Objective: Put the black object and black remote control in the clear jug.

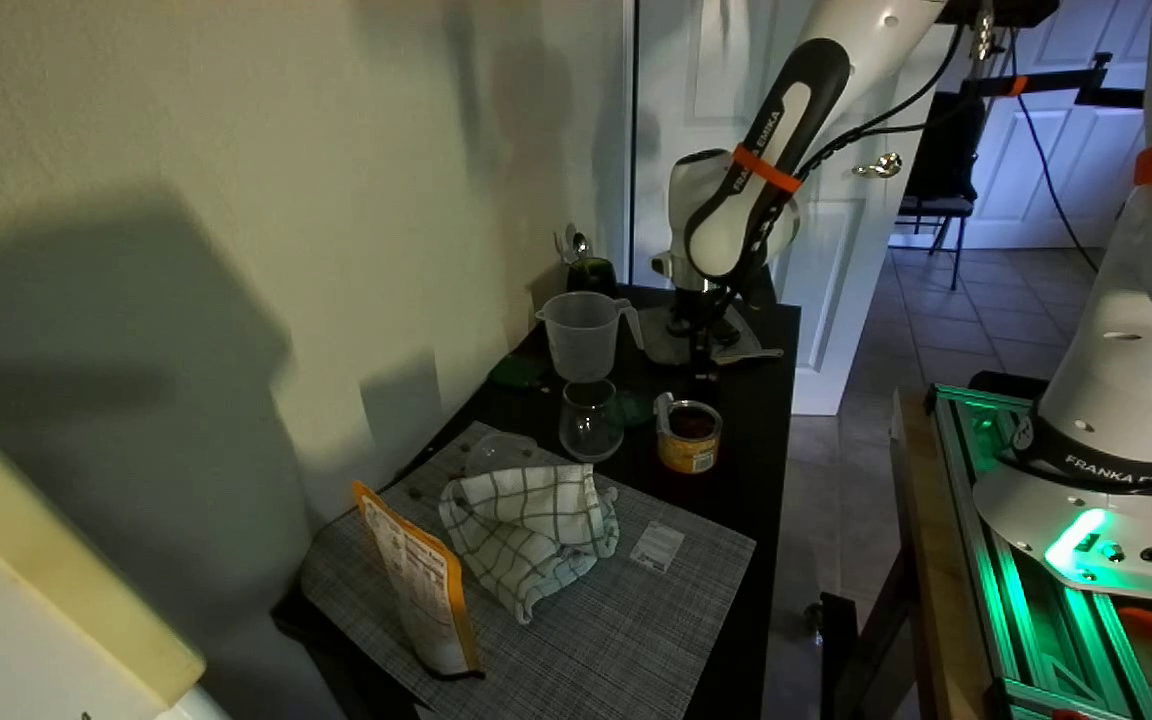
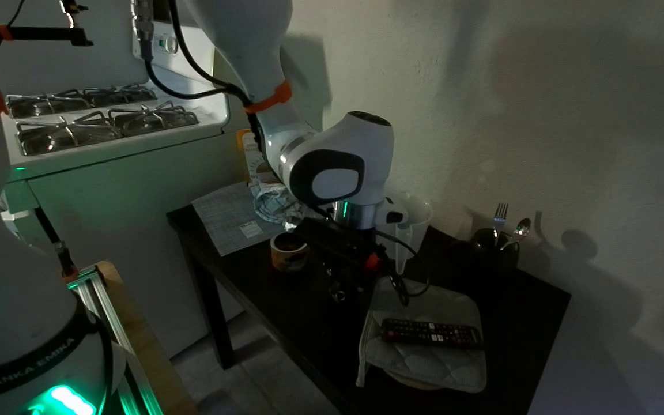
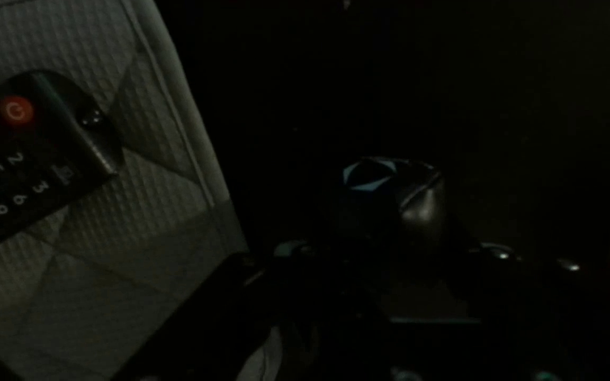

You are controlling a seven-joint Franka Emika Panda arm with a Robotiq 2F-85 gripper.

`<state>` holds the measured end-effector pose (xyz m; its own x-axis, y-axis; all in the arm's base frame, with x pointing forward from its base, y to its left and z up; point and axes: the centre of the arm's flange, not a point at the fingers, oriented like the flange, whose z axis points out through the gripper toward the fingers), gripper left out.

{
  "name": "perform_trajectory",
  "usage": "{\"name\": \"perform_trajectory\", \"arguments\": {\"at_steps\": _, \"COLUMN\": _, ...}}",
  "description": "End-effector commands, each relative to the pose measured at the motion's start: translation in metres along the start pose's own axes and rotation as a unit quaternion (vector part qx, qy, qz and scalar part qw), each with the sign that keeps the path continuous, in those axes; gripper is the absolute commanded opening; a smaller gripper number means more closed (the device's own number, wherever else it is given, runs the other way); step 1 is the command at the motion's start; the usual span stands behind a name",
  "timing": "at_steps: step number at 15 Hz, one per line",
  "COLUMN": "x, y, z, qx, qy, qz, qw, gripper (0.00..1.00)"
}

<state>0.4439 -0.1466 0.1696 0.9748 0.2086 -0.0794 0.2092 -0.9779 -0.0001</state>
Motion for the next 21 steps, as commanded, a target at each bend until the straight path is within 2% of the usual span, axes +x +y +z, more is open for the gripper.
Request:
{"name": "perform_trajectory", "arguments": {"at_steps": 1, "x": -0.012, "y": -0.004, "z": -0.032, "qx": -0.006, "qy": 0.009, "qz": -0.01, "qw": 0.9999, "gripper": 0.26}}
{"name": "perform_trajectory", "arguments": {"at_steps": 2, "x": -0.023, "y": -0.006, "z": -0.061, "qx": -0.023, "qy": 0.048, "qz": -0.015, "qw": 0.9985, "gripper": 0.22}}
{"name": "perform_trajectory", "arguments": {"at_steps": 3, "x": -0.025, "y": -0.005, "z": -0.074, "qx": -0.032, "qy": 0.067, "qz": -0.019, "qw": 0.997, "gripper": 0.21}}
{"name": "perform_trajectory", "arguments": {"at_steps": 6, "x": -0.037, "y": -0.006, "z": -0.139, "qx": -0.066, "qy": 0.154, "qz": -0.017, "qw": 0.9857, "gripper": 0.19}}
{"name": "perform_trajectory", "arguments": {"at_steps": 9, "x": -0.035, "y": -0.009, "z": -0.186, "qx": -0.092, "qy": 0.234, "qz": -0.031, "qw": 0.9674, "gripper": 0.19}}
{"name": "perform_trajectory", "arguments": {"at_steps": 11, "x": -0.019, "y": 0.001, "z": -0.215, "qx": -0.093, "qy": 0.29, "qz": -0.041, "qw": 0.9515, "gripper": 0.19}}
{"name": "perform_trajectory", "arguments": {"at_steps": 14, "x": 0.013, "y": 0.015, "z": -0.249, "qx": -0.048, "qy": 0.357, "qz": -0.059, "qw": 0.931, "gripper": 0.19}}
{"name": "perform_trajectory", "arguments": {"at_steps": 16, "x": 0.036, "y": 0.017, "z": -0.267, "qx": -0.024, "qy": 0.381, "qz": -0.067, "qw": 0.922, "gripper": 0.19}}
{"name": "perform_trajectory", "arguments": {"at_steps": 19, "x": 0.048, "y": 0.017, "z": -0.284, "qx": 0.006, "qy": 0.394, "qz": -0.068, "qw": 0.9166, "gripper": 0.19}}
{"name": "perform_trajectory", "arguments": {"at_steps": 21, "x": 0.049, "y": 0.022, "z": -0.286, "qx": 0.012, "qy": 0.391, "qz": -0.062, "qw": 0.9182, "gripper": 0.19}}
